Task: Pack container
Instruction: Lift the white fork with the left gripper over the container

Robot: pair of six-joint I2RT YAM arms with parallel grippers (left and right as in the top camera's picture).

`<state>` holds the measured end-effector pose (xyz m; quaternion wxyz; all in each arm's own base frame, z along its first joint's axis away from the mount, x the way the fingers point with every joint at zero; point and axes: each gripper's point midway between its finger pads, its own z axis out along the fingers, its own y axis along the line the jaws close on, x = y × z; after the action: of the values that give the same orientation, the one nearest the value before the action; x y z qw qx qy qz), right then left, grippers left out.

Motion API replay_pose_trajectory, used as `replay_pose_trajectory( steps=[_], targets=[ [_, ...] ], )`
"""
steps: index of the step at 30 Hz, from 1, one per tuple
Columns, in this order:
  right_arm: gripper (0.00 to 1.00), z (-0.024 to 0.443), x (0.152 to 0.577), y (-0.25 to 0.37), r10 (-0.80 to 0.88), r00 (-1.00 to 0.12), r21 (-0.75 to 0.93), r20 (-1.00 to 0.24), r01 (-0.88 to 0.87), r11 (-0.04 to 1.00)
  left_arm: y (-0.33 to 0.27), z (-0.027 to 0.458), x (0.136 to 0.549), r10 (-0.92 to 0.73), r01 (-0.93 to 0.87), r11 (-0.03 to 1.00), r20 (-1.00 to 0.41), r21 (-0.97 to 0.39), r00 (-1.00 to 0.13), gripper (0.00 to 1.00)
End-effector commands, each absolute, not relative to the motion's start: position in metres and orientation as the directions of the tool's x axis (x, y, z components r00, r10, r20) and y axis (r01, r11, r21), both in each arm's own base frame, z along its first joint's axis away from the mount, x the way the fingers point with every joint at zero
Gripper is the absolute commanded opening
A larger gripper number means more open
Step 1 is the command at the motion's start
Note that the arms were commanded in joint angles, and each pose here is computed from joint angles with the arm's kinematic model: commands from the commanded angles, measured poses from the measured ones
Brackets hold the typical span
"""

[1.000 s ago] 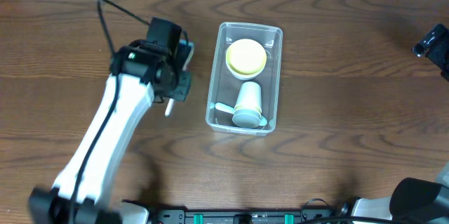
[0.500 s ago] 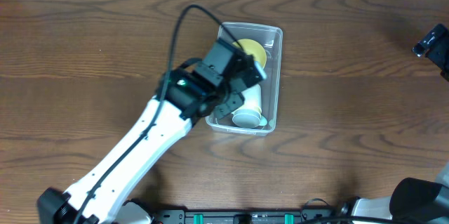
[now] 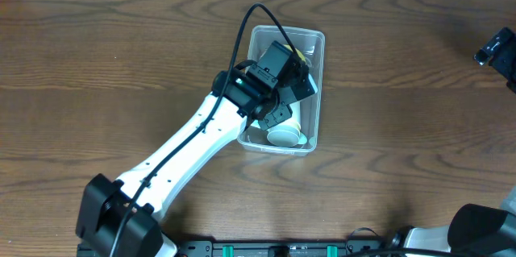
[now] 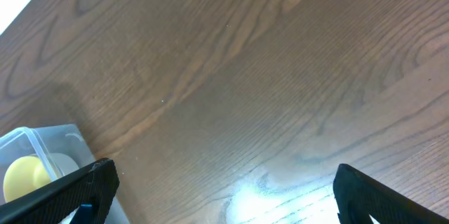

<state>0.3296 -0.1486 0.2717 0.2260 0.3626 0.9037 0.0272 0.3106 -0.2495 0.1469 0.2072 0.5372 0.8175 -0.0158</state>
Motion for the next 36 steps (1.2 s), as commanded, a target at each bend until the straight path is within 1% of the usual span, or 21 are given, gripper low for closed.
replay_pose_trajectory(
  steps=[1, 8, 12, 15, 16, 19, 21, 24, 28, 32, 36],
  targets=[
    [0.99, 0.275, 0.327, -0.149, 0.66, -0.637, 0.21, -0.398, 0.637, 0.742, -0.246, 0.142, 0.311, 0.879, 0.888, 0.417, -0.337, 0.195, -0.338, 0.06],
    [0.99, 0.275, 0.327, -0.149, 0.66, -0.637, 0.21, -0.399, 0.637, 0.742, -0.246, 0.141, 0.306, 0.881, 0.895, 0.411, -0.33, 0.175, -0.34, 0.06],
    [0.98, 0.275, 0.327, -0.149, 0.66, -0.637, 0.21, -0.399, 0.637, 0.742, -0.247, 0.137, 0.29, 0.898, 0.927, 0.357, -0.314, 0.113, -0.308, 0.06],
    [0.99, 0.275, 0.327, -0.149, 0.66, -0.637, 0.21, -0.399, 0.637, 0.742, -0.242, 0.135, 0.283, 0.908, 0.935, 0.343, -0.287, 0.094, -0.305, 0.06],
    [0.99, 0.275, 0.327, -0.149, 0.66, -0.637, 0.21, -0.399, 0.637, 0.742, -0.242, 0.134, 0.278, 0.915, 0.943, 0.324, -0.28, 0.081, -0.29, 0.06],
    [0.99, 0.275, 0.327, -0.149, 0.66, -0.637, 0.21, -0.398, 0.637, 0.742, -0.244, 0.133, 0.257, 0.941, 0.975, 0.22, -0.267, 0.013, -0.209, 0.06],
    [0.99, 0.275, 0.327, -0.149, 0.66, -0.637, 0.21, -0.399, 0.637, 0.742, -0.243, 0.132, 0.251, 0.947, 0.981, 0.196, -0.257, -0.003, -0.191, 0.06],
    [0.99, 0.275, 0.327, -0.149, 0.66, -0.637, 0.21, -0.399, 0.637, 0.742, -0.243, 0.132, 0.25, 0.953, 0.986, 0.167, -0.256, 0.002, -0.161, 0.06],
    [0.99, 0.275, 0.327, -0.149, 0.66, -0.637, 0.21, -0.399, 0.637, 0.742, -0.248, 0.133, 0.25, 0.96, 0.998, 0.053, -0.277, 0.028, -0.043, 0.06],
    [0.99, 0.275, 0.327, -0.149, 0.66, -0.637, 0.21, -0.398, 0.637, 0.742, -0.252, 0.134, 0.246, 0.957, 1.0, -0.002, -0.291, 0.027, 0.01, 0.06],
    [0.99, 0.275, 0.328, -0.149, 0.66, -0.637, 0.21, -0.398, 0.637, 0.742, -0.261, 0.135, 0.237, 0.938, 0.993, -0.118, -0.325, 0.026, 0.12, 0.06]
  ],
)
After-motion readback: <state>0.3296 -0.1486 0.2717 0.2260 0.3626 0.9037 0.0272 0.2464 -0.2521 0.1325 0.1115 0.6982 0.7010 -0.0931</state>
